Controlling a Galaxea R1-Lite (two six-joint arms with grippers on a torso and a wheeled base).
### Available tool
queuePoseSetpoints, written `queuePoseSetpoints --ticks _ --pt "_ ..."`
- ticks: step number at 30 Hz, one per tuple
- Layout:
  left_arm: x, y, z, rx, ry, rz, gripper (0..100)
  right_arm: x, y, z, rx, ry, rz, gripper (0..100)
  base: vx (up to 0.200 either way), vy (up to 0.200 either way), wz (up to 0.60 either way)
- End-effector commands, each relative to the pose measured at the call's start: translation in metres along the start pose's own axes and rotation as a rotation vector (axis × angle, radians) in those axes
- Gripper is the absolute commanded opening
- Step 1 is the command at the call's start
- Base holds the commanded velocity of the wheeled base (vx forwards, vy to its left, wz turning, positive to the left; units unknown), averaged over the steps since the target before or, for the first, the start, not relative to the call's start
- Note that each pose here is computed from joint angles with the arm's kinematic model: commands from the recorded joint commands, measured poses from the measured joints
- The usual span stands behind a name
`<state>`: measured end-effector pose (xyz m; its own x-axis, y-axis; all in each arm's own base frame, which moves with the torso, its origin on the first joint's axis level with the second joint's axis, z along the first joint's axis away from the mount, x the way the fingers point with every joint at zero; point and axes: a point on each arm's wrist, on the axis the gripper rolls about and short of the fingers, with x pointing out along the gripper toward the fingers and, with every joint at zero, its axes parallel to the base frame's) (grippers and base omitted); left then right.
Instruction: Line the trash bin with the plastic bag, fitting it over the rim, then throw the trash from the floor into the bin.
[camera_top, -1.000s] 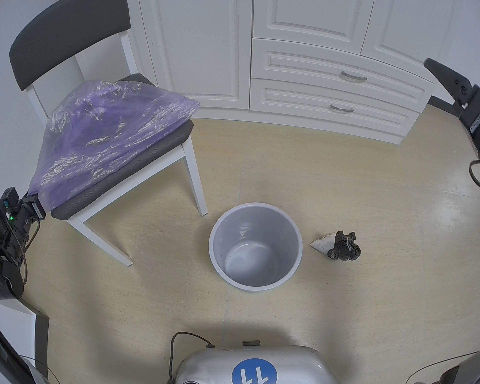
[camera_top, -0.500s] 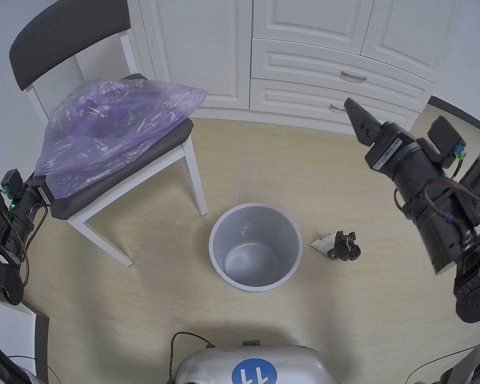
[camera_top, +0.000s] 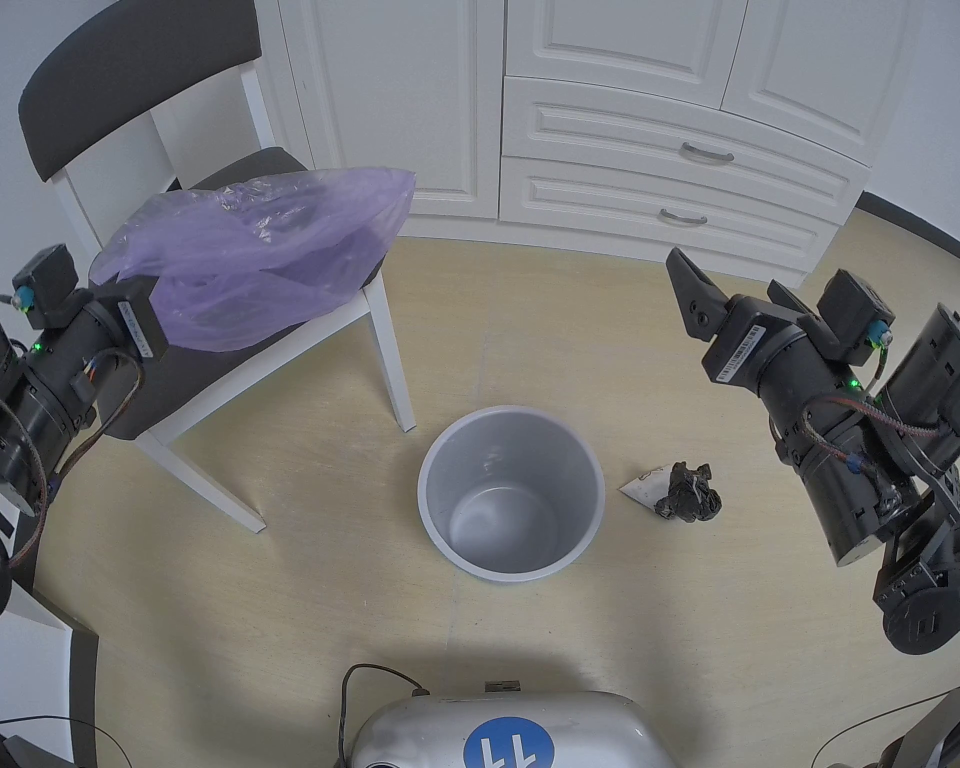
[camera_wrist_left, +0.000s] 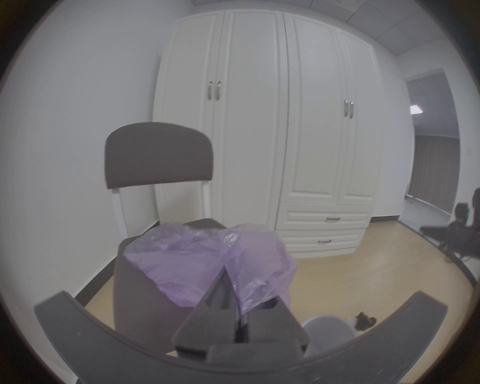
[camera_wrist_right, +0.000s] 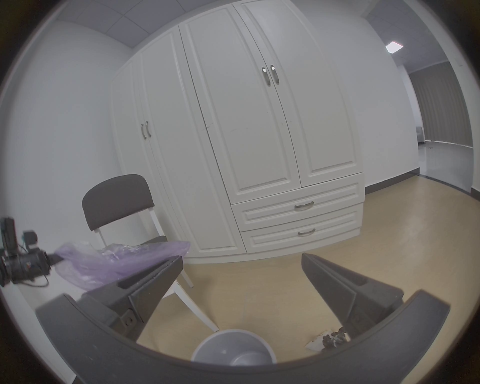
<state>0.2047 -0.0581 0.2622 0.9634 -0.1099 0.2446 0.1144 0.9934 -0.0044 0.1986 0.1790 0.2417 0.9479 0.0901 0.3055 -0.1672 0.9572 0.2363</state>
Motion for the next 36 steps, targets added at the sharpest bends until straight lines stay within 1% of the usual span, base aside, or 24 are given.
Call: queuePoseSetpoints --ticks 1,3,6,9,10,11,15,24,25,26,30,36 --pt "-0.024 -0.026 0.040 -0.050 -0.092 -0.086 0 -0.010 -0.007 -0.002 -0.042 0.026 0.002 100 0.000 0.000 0.00" --pt "-0.034 -0.032 0.037 -0.080 -0.083 -0.123 0 -0.011 -0.006 -0.014 -0.066 0.061 0.006 100 0.000 0.000 0.00" --pt "-0.038 -0.033 0.037 -0.084 -0.090 -0.133 0 -0.014 -0.001 -0.020 -0.072 0.081 0.020 100 0.000 0.000 0.00" --pt "-0.041 -0.031 0.041 -0.091 -0.105 -0.132 0 -0.034 0.010 -0.020 -0.068 0.109 0.095 100 0.000 0.000 0.00" --pt "-0.042 -0.031 0.042 -0.092 -0.107 -0.132 0 -0.035 0.010 -0.020 -0.069 0.112 0.098 100 0.000 0.000 0.00" --pt "-0.043 -0.032 0.042 -0.096 -0.104 -0.142 0 -0.042 0.014 -0.024 -0.081 0.133 0.128 100 0.000 0.000 0.00" --pt "-0.049 -0.041 0.038 -0.103 -0.088 -0.196 0 -0.049 0.021 -0.036 -0.099 0.169 0.164 100 0.000 0.000 0.00" --pt "-0.057 -0.046 0.038 -0.120 -0.091 -0.246 0 -0.051 0.024 -0.048 -0.117 0.201 0.177 100 0.000 0.000 0.00" --pt "-0.062 -0.050 0.039 -0.129 -0.092 -0.279 0 -0.050 0.025 -0.054 -0.126 0.212 0.178 100 0.000 0.000 0.00" --pt "-0.065 -0.051 0.041 -0.136 -0.096 -0.295 0 -0.050 0.026 -0.056 -0.129 0.217 0.178 100 0.000 0.000 0.00" --pt "-0.069 -0.053 0.045 -0.153 -0.108 -0.293 0 -0.049 0.027 -0.060 -0.130 0.229 0.176 100 0.000 0.000 0.00" --pt "-0.080 -0.057 0.048 -0.178 -0.116 -0.347 0 -0.046 0.026 -0.072 -0.139 0.256 0.164 100 0.000 0.000 0.00"
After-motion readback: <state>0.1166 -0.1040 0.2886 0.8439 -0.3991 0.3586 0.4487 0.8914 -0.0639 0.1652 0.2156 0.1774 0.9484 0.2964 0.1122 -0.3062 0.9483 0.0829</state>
